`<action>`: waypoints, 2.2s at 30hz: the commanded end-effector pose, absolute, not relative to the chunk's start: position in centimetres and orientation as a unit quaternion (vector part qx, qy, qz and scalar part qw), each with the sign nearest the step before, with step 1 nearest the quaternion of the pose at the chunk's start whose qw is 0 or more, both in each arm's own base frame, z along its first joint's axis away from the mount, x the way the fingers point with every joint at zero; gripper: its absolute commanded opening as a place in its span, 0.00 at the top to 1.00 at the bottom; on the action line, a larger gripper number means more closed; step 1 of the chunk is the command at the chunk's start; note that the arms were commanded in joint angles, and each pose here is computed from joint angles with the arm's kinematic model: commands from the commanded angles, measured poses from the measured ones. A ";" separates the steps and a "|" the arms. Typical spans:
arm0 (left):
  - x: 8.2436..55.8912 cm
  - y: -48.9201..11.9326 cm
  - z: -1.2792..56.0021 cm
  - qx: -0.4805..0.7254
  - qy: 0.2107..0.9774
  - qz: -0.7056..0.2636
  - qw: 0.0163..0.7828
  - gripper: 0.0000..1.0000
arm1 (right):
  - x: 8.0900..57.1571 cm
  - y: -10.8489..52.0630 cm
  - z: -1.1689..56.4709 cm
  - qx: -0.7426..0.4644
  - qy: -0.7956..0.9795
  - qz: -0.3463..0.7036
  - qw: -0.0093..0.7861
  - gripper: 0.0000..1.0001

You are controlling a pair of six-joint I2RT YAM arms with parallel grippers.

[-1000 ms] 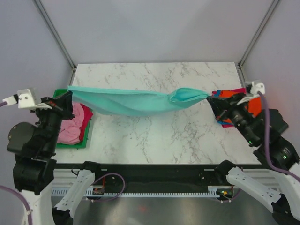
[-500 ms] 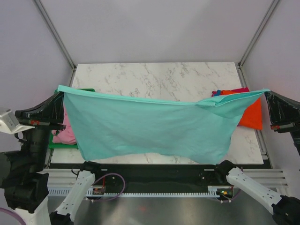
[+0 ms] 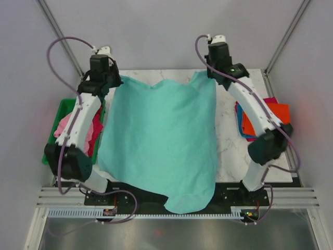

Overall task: Fold and stack the t-shirts
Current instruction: Flatten the tshirt out

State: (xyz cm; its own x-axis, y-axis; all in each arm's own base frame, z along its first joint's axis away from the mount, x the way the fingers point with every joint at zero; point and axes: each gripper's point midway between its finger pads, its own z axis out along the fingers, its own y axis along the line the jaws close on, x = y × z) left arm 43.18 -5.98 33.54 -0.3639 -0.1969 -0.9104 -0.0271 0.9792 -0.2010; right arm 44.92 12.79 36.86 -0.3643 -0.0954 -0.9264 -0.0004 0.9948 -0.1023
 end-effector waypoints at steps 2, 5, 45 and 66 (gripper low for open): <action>47.0 -4.9 21.5 -0.079 0.912 -0.057 0.398 0.96 | 53.1 11.2 26.9 -0.010 0.880 -0.036 0.474 1.00; 49.3 -6.1 15.5 -0.078 0.953 -0.076 0.282 0.50 | 57.6 12.3 25.5 -0.024 0.877 -0.022 0.479 0.45; 50.4 -11.7 3.5 -0.150 0.947 -0.168 0.228 0.30 | 51.5 11.9 1.2 0.037 0.961 0.042 0.272 0.02; 56.2 -8.8 11.6 -0.155 0.916 -0.179 0.324 0.30 | 62.7 14.7 9.8 -0.001 0.901 0.092 0.424 0.02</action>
State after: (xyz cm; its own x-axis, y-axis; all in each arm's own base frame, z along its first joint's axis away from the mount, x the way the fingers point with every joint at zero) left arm 55.71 -9.13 4.48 -0.8007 -0.4097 -0.4371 -0.2268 0.8826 -0.4117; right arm 62.78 14.16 3.68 -0.7064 0.0713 -0.7042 -0.0299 0.9910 0.1303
